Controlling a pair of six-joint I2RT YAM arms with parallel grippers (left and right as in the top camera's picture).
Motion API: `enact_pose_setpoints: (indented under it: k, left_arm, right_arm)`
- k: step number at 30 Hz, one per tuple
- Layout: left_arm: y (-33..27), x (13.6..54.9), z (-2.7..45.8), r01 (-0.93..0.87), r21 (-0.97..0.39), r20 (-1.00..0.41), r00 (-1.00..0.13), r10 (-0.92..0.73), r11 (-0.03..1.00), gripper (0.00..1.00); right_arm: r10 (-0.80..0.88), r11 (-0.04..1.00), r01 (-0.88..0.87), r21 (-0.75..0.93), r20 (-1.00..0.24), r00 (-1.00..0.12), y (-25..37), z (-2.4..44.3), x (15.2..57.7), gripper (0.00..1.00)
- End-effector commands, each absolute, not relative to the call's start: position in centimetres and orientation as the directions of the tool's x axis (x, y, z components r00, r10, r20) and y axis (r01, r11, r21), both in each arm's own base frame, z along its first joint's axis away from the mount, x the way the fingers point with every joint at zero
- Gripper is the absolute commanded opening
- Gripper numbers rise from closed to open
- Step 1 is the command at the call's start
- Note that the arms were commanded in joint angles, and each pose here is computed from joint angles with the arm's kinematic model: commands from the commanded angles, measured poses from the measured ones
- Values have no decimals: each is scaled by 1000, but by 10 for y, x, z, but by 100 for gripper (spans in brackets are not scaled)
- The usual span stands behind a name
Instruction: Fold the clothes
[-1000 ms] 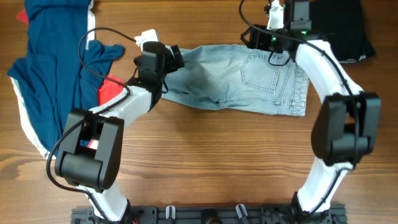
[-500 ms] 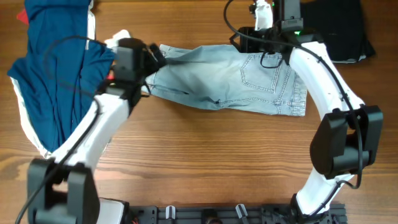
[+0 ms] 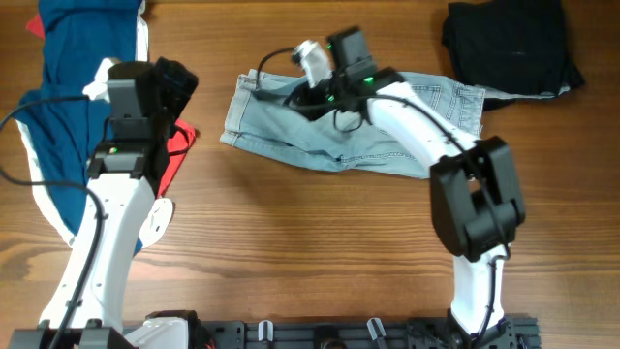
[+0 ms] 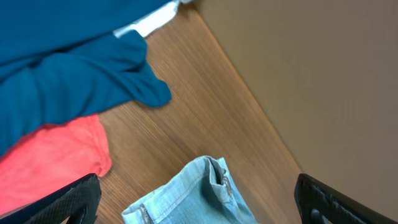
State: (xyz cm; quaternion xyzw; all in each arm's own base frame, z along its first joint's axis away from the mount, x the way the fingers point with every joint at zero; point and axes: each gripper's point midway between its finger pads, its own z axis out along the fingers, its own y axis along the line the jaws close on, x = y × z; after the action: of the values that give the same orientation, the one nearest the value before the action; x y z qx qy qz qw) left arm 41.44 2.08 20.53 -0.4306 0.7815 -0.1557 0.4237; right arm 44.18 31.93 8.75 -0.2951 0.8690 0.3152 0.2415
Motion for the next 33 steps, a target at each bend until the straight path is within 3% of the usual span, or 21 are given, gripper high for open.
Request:
enact_pose_setpoints:
  k: [1, 5, 8, 14, 21, 29, 33]
  left_arm:
    - [28, 408, 204, -573, -609, -505, -253, -825, 548, 100]
    - [28, 406, 200, -583, -600, -500, -262, -826, 548, 100]
    - [23, 404, 198, -577, -604, -483, -285, -828, 550, 100]
    - [15, 387, 178, -621, -557, -422, -361, -832, 552, 100]
    - [1, 370, 158, -657, -494, -365, -438, -822, 569, 100]
    - [-44, 363, 119, -638, -404, -308, -580, -754, 656, 100]
    - [-62, 376, 96, -503, -332, -367, -711, -600, 798, 100]
  right_arm:
    - [-438, 602, -727, 331, -625, -647, 335, 70, 438, 21]
    - [-395, 655, -698, 289, -657, -642, 338, 58, 460, 23]
    - [-308, 732, -623, 276, -681, -664, 328, 47, 488, 33]
    - [-243, 755, -564, 335, -656, -715, 321, 14, 500, 33]
    - [-67, 795, -485, 364, -743, -666, 312, 48, 542, 38]
    - [133, 806, -371, 461, -753, -645, 271, 74, 582, 40]
    - [90, 777, -407, 480, -725, -683, 253, 75, 576, 43]
